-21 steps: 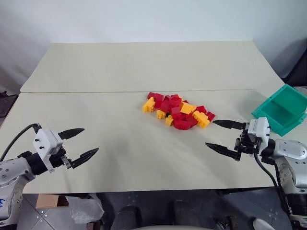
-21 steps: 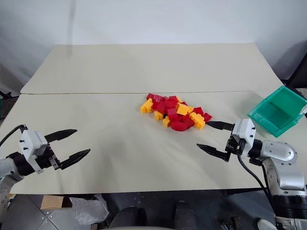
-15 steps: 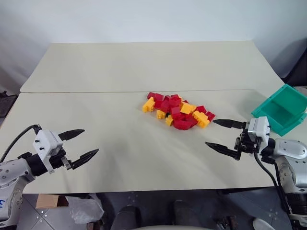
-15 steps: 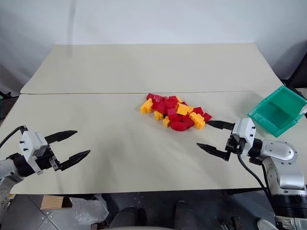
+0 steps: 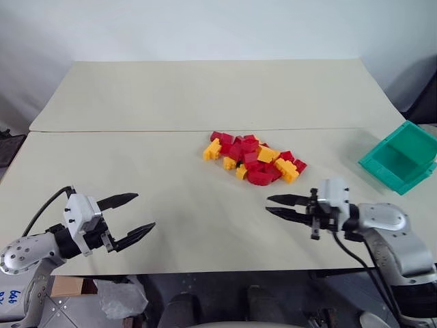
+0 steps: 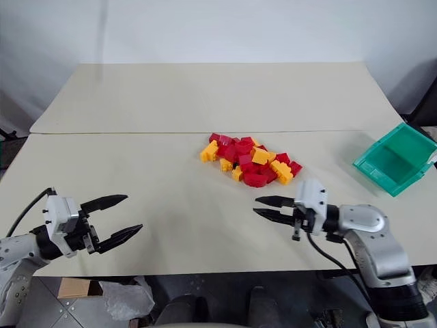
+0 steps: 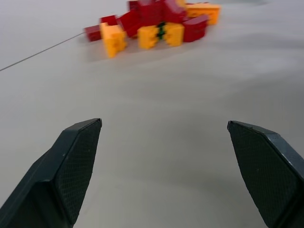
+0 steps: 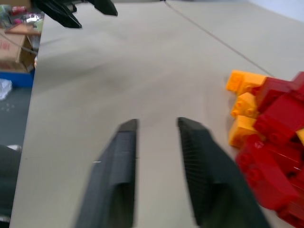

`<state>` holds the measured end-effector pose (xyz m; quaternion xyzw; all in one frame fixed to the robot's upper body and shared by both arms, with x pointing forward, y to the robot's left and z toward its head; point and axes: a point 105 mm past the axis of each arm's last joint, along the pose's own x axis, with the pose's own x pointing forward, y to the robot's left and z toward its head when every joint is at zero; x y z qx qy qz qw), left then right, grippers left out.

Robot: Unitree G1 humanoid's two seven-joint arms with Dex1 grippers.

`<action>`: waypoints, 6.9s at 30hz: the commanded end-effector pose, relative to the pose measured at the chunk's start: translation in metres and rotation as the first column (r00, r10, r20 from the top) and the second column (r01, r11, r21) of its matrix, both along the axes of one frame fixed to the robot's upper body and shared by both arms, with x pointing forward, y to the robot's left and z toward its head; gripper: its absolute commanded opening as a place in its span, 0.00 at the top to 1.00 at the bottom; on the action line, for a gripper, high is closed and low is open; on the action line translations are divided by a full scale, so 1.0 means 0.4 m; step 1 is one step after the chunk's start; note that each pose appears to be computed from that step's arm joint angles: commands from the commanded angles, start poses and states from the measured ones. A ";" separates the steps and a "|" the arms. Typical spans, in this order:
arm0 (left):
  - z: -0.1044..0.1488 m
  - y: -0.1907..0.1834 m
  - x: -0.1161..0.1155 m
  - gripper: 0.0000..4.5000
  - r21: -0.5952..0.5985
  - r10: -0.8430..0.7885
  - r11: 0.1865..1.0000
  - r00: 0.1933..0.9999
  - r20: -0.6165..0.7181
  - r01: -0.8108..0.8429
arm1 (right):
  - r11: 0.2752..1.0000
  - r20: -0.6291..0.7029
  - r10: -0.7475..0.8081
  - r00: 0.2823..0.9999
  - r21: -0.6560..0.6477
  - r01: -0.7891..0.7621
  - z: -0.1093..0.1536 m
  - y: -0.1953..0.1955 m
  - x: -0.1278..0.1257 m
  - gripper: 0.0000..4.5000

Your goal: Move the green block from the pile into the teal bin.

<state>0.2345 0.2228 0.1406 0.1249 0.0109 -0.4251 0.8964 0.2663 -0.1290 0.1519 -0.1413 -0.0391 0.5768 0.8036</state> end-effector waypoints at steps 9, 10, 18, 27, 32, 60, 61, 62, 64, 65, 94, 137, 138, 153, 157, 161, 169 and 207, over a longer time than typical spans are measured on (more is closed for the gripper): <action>0.025 -0.033 0.049 0.00 -0.030 0.020 0.999 0.999 0.043 -0.018 | 0.953 0.082 -0.304 0.949 0.039 0.302 -0.003 0.170 0.233 0.99; 0.025 -0.036 0.052 0.00 -0.039 0.024 0.999 0.999 0.041 -0.022 | 0.942 0.091 -0.335 0.938 0.051 0.331 0.003 0.180 0.253 0.99; 0.038 -0.053 0.079 0.00 -0.078 0.054 0.996 0.998 0.040 -0.051 | 0.859 0.152 -0.511 0.846 0.114 0.498 0.057 0.146 0.348 0.99; 0.045 -0.087 0.103 0.00 -0.097 0.025 0.995 0.998 0.056 -0.019 | 0.716 0.118 -0.698 0.707 0.094 0.691 0.063 -0.017 0.430 0.99; 0.045 -0.096 0.110 0.00 -0.095 0.006 0.995 0.998 0.056 -0.001 | 0.701 0.112 -0.712 0.693 0.062 0.710 0.050 -0.086 0.429 0.99; 0.039 -0.024 0.111 0.00 -0.005 0.000 1.000 0.998 0.061 0.001 | 0.919 -0.018 -0.386 0.922 -0.098 0.382 0.015 -0.247 0.086 0.65; 0.039 -0.025 0.110 0.00 -0.005 -0.006 1.000 0.998 0.060 0.006 | 0.916 -0.005 -0.392 0.920 -0.094 0.390 0.022 -0.238 0.095 0.56; 0.036 -0.028 0.107 0.00 -0.006 -0.018 1.000 0.999 0.049 0.018 | 0.926 -0.012 -0.370 0.929 -0.085 0.368 0.031 -0.215 0.099 0.50; 0.034 -0.029 0.105 0.00 -0.007 -0.027 1.000 0.999 0.041 0.027 | 0.937 -0.021 -0.345 0.938 -0.071 0.343 0.051 -0.171 0.114 0.34; 0.035 -0.029 0.106 0.00 -0.007 -0.026 1.000 0.999 0.041 0.027 | 0.939 -0.027 -0.338 0.941 -0.067 0.336 0.062 -0.150 0.125 0.26; 0.041 -0.061 0.111 0.00 -0.056 -0.007 0.998 0.998 0.065 0.010 | 0.873 -0.190 -0.419 0.888 -0.352 0.337 0.014 0.092 0.355 0.20; 0.064 -0.097 0.106 0.00 -0.057 -0.090 0.994 0.992 0.093 0.096 | 0.800 -0.224 -0.442 0.869 -0.536 0.269 -0.025 0.034 0.364 0.20; 0.067 -0.107 0.099 0.00 -0.056 -0.113 0.991 0.989 0.092 0.119 | 0.802 -0.227 -0.438 0.870 -0.536 0.264 -0.028 0.037 0.362 0.20; 0.083 -0.135 0.093 0.00 -0.055 -0.173 0.982 0.980 0.103 0.179 | 0.826 -0.220 -0.391 0.894 -0.512 0.236 -0.017 0.051 0.355 0.59; 0.091 -0.142 0.099 0.00 -0.067 -0.167 0.982 0.978 0.126 0.177 | 0.912 -0.142 -0.315 0.938 -0.319 0.258 0.100 0.064 0.362 0.59; 0.101 -0.163 0.102 0.00 -0.080 -0.198 0.974 0.970 0.138 0.210 | 0.957 -0.112 -0.276 0.955 -0.122 0.262 0.204 0.001 0.331 0.59; 0.117 -0.239 0.122 0.00 -0.121 -0.299 0.940 0.941 0.159 0.319 | 0.799 0.058 -0.601 0.797 0.040 0.600 0.287 -0.323 0.227 0.59; 0.048 -0.094 0.131 0.00 0.058 -0.111 0.993 0.988 0.109 0.105 | 0.814 -0.043 -0.506 0.862 0.308 0.493 0.201 -0.394 0.159 0.00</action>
